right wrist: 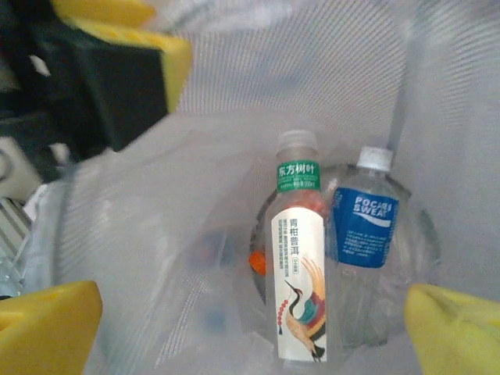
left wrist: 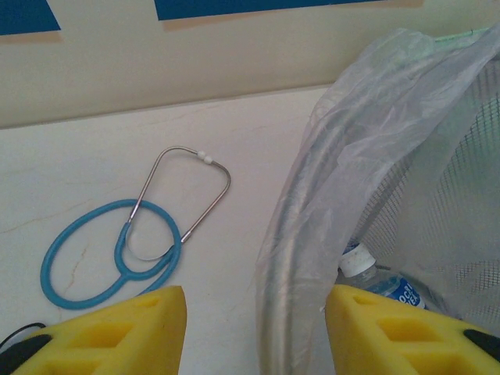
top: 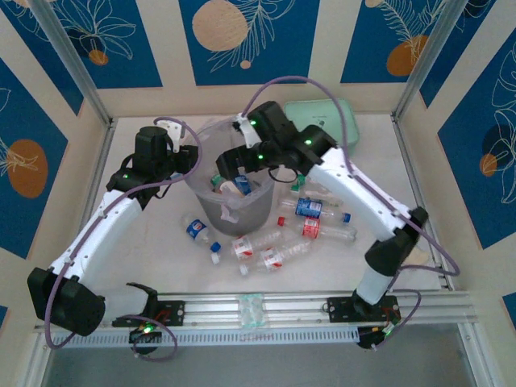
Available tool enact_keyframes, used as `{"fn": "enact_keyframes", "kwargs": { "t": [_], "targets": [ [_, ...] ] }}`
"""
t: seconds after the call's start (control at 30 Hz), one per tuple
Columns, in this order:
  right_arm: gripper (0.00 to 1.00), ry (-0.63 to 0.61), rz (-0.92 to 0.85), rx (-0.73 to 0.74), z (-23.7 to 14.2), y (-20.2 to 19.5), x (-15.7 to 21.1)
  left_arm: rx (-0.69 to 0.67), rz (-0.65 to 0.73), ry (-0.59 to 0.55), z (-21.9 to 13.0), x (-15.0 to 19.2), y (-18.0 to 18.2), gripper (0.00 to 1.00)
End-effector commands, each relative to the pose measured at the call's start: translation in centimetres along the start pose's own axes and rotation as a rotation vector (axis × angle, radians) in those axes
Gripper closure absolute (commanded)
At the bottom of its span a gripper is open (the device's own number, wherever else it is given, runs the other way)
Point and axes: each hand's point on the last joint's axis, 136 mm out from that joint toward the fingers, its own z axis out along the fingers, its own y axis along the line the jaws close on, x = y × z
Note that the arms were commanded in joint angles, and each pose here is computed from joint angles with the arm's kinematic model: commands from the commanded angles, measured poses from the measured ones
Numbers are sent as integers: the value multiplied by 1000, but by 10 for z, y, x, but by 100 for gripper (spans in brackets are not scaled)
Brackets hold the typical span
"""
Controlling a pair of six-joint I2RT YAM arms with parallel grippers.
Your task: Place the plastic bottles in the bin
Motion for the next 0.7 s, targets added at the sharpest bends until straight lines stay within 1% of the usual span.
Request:
{"fn": "enact_keyframes", "kwargs": {
  "t": [0.0, 0.1, 0.23, 0.3, 0.37, 0.4, 0.47, 0.57, 0.67],
  "targets": [
    [1, -55, 40, 35, -33, -24, -2, -25, 29, 39, 3, 14, 4, 50],
    [1, -93, 135, 76, -51, -58, 6, -17, 26, 39, 3, 14, 3, 50],
    [1, -130, 385, 185, -71, -128, 34, -19, 27, 39, 3, 14, 3, 50],
    [1, -133, 541, 275, -81, -165, 57, -21, 30, 40, 3, 15, 3, 50],
    [1, -145, 722, 420, -93, -200, 87, -17, 28, 41, 3, 14, 2, 50],
    [1, -152, 790, 484, -98, -210, 101, -16, 30, 43, 4, 15, 1, 50],
    [1, -145, 914, 572, -104, -221, 132, -14, 30, 45, 4, 16, 0, 50],
    [1, -87, 1070, 637, -106, -223, 174, -33, 40, 50, 6, 18, 4, 50],
    [1, -16, 1203, 658, -99, -220, 212, -46, 46, 50, 7, 17, 6, 50]
  ]
}}
